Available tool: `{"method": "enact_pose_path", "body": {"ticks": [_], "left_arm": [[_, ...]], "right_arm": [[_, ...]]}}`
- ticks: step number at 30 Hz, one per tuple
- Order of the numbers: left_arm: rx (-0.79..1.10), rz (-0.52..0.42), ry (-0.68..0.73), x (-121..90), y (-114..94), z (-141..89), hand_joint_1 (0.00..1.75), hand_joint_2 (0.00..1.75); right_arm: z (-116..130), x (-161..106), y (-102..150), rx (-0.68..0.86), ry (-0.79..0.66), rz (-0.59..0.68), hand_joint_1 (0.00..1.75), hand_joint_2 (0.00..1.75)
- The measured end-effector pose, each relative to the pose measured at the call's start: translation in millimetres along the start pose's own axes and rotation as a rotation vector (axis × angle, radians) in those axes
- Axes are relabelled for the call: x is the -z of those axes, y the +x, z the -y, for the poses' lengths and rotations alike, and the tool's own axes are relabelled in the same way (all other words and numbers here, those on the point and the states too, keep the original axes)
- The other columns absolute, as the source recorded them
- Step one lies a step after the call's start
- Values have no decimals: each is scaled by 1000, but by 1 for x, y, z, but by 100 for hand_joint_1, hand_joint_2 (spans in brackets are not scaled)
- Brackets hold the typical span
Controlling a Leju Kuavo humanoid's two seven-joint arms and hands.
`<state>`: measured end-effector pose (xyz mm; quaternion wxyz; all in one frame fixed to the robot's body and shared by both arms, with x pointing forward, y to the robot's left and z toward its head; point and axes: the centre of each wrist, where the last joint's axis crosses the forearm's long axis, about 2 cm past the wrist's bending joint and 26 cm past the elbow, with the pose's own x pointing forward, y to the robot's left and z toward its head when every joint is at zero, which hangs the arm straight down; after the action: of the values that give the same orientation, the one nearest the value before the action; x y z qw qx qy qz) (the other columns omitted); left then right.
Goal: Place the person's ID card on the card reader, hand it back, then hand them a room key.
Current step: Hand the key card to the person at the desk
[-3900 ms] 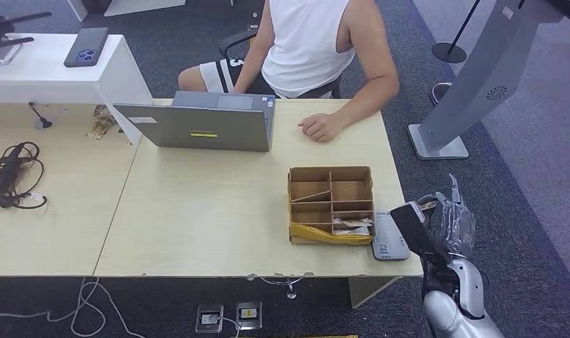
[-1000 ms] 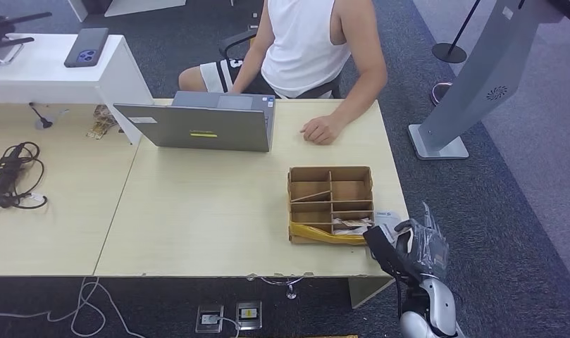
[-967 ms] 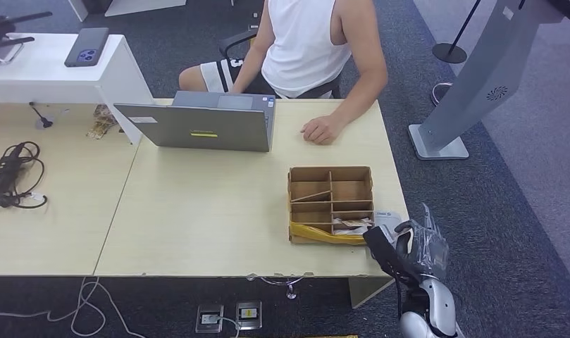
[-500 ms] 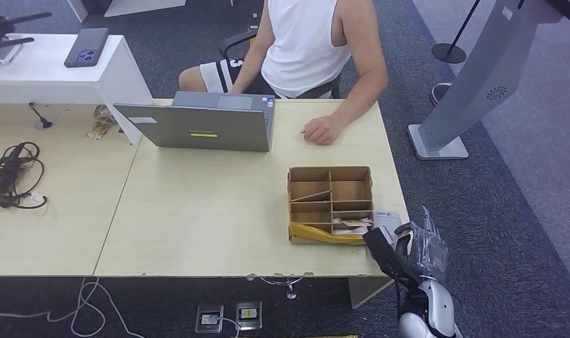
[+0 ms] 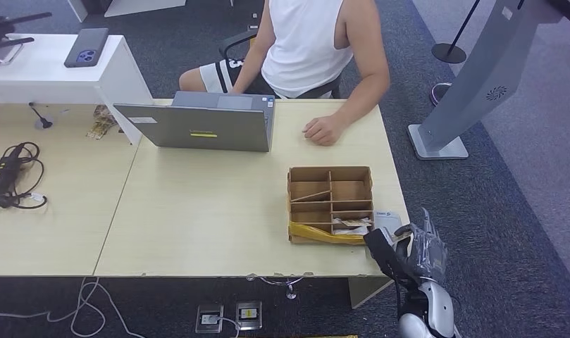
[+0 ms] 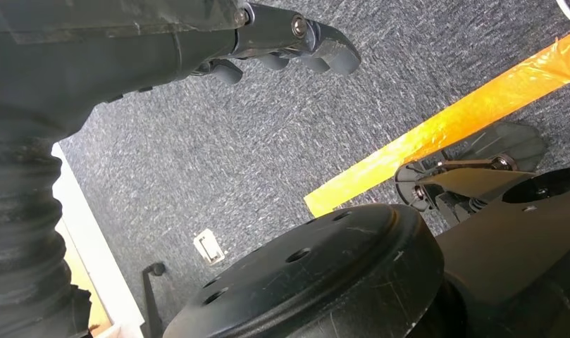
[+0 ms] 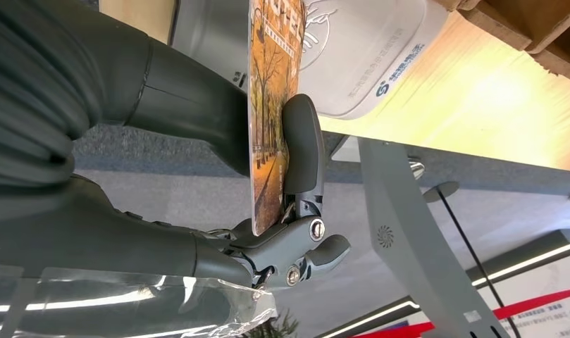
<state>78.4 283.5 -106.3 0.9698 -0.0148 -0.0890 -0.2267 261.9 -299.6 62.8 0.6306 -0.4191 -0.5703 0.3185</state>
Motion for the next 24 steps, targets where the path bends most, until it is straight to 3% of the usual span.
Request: {"method": "enact_pose_path", "body": {"ticks": [15,24], "left_arm": [[10,2,-1,0,1,0,0,175],[27,11,-2,0,3,2,0,175]], "right_arm": [[4,8,1,4,-56,19,175,175],[94,82,47,-59,-304,172,175,175]]}}
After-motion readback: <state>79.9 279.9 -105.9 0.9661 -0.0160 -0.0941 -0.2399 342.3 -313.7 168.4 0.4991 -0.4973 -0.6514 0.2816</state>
